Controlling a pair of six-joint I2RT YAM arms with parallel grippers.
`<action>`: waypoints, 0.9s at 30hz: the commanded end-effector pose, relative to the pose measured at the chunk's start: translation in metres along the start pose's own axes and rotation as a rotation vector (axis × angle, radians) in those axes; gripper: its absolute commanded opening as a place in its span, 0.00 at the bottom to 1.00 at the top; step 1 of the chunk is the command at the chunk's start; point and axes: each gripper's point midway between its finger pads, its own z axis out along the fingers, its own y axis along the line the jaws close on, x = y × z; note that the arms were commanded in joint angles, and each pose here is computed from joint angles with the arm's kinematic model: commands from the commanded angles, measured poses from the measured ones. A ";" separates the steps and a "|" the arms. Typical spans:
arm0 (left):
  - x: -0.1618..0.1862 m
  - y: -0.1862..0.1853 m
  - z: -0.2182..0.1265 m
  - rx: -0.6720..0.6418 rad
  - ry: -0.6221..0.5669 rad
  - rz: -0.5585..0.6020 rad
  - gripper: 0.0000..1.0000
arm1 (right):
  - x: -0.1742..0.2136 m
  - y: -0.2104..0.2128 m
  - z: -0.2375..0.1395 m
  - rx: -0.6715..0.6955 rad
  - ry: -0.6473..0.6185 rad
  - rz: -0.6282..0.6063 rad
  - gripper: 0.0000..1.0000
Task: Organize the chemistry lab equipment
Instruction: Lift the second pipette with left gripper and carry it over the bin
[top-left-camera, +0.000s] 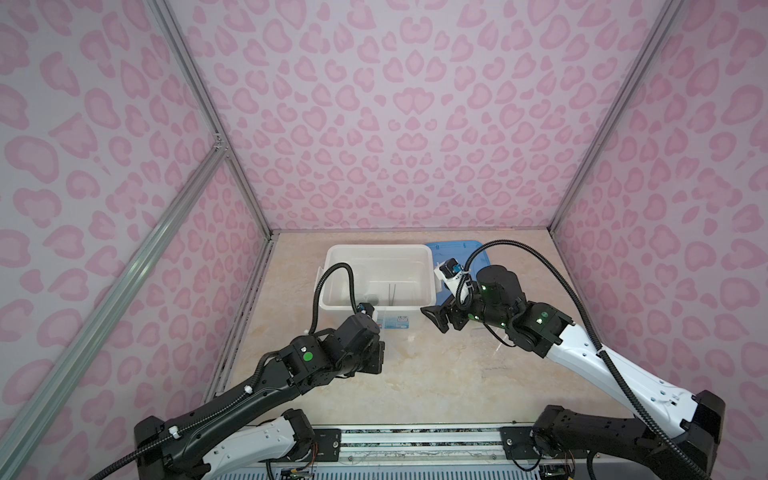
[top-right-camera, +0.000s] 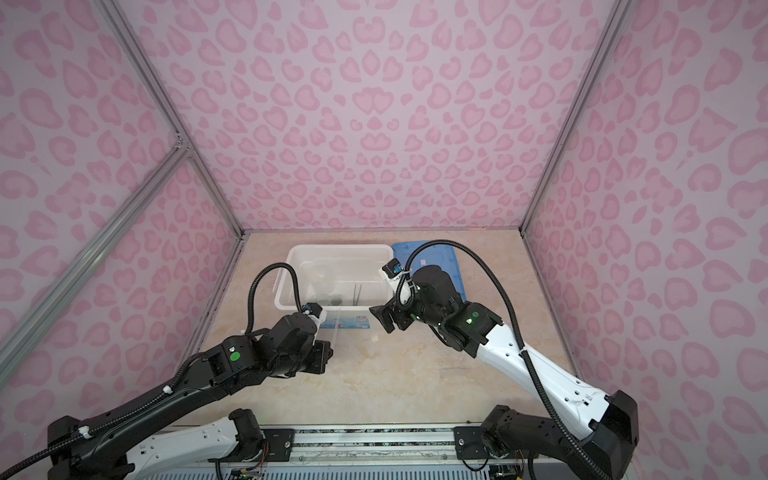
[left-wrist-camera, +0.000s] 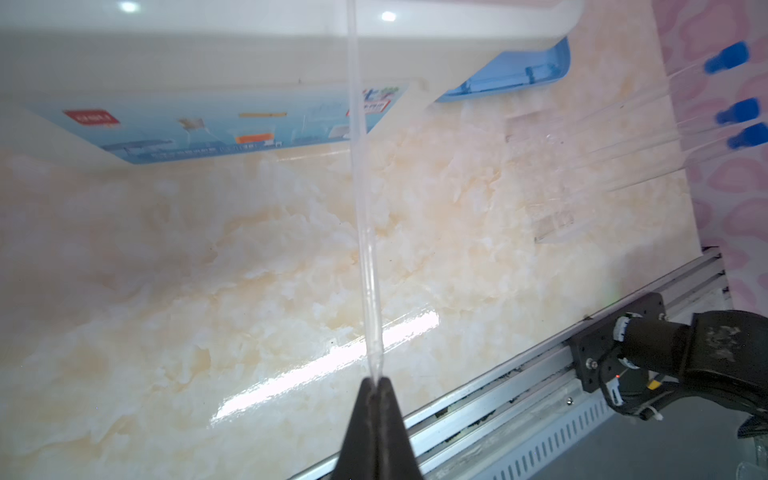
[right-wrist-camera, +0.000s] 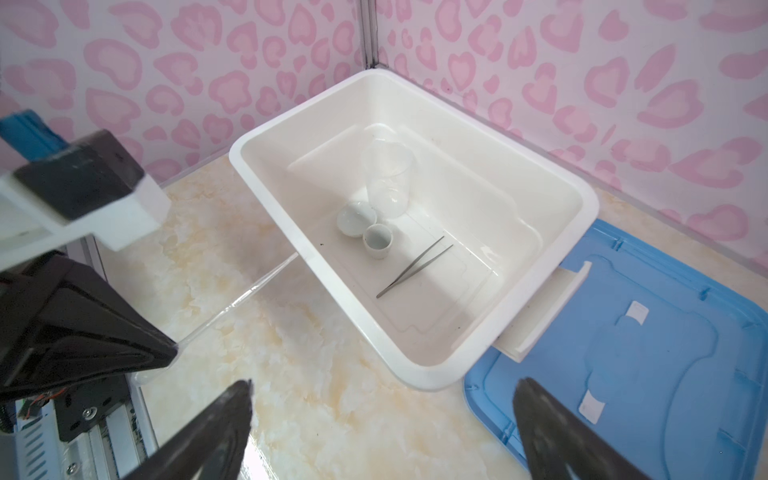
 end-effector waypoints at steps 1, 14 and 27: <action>-0.013 -0.003 -0.018 0.006 -0.017 0.036 0.03 | -0.014 -0.005 -0.004 0.009 -0.046 0.017 0.98; -0.145 -0.049 -0.001 0.126 -0.190 -0.002 0.03 | -0.049 -0.042 0.003 0.079 -0.060 0.117 0.98; -0.181 -0.039 0.098 0.034 -0.089 -0.021 0.03 | -0.042 -0.074 0.015 0.112 -0.022 0.132 0.99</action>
